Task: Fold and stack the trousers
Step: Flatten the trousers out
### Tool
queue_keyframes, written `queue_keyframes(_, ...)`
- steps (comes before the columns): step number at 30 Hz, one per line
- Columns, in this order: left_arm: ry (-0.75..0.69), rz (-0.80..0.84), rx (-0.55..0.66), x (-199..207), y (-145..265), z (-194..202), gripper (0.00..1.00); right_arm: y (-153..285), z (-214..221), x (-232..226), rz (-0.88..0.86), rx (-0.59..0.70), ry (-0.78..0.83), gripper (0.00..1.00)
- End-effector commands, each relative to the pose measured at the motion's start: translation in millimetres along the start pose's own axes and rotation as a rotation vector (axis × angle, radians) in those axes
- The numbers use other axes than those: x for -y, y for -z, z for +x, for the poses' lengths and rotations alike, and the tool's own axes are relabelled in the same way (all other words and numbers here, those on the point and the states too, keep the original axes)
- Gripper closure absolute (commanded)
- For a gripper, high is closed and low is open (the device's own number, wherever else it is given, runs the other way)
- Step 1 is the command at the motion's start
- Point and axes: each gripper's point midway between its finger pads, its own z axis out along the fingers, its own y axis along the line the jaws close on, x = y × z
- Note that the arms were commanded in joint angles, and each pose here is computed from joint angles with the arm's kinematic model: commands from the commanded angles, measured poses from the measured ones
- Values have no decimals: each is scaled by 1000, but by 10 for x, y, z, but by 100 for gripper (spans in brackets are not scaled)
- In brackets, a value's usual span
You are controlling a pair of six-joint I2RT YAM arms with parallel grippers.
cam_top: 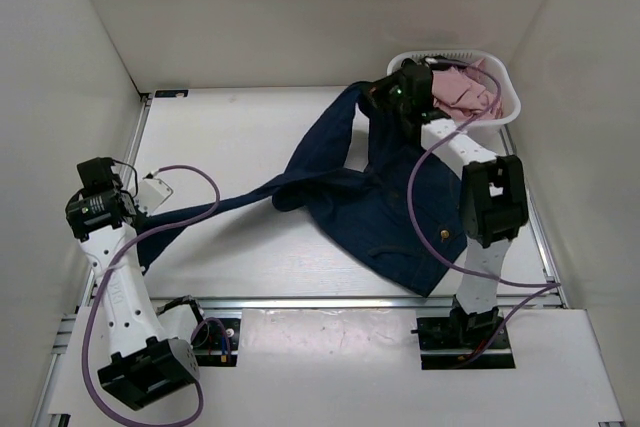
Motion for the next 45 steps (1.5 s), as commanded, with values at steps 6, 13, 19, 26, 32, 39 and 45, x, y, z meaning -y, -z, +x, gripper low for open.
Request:
queue_keyframes(6,-51,-160,-54,-332,112,84,86,-181,467,-791,-71,-265,340,31)
queue_keyframes(13,-27,-202,50,-491,242,-101,86,549,769,-259,190,-476,566,2)
queue_keyframes(19,26,-147,104,-345,105,-199,86,2106,1055,438,451,-509,538,2)
queue_keyframes(26,104,-163,201,-449,45,-434,86,3354,1878,1745,835,-585,351,2)
queue_keyframes(32,129,-159,229,-494,48,-508,86,3611,1916,2170,935,-448,202,2)
queue_keyframes(39,96,-152,221,-517,-26,-531,86,3714,2037,2455,969,-350,-33,2)
queue_keyframes(45,96,-139,221,-550,-56,-585,86,3641,1805,2623,979,-77,-213,2)
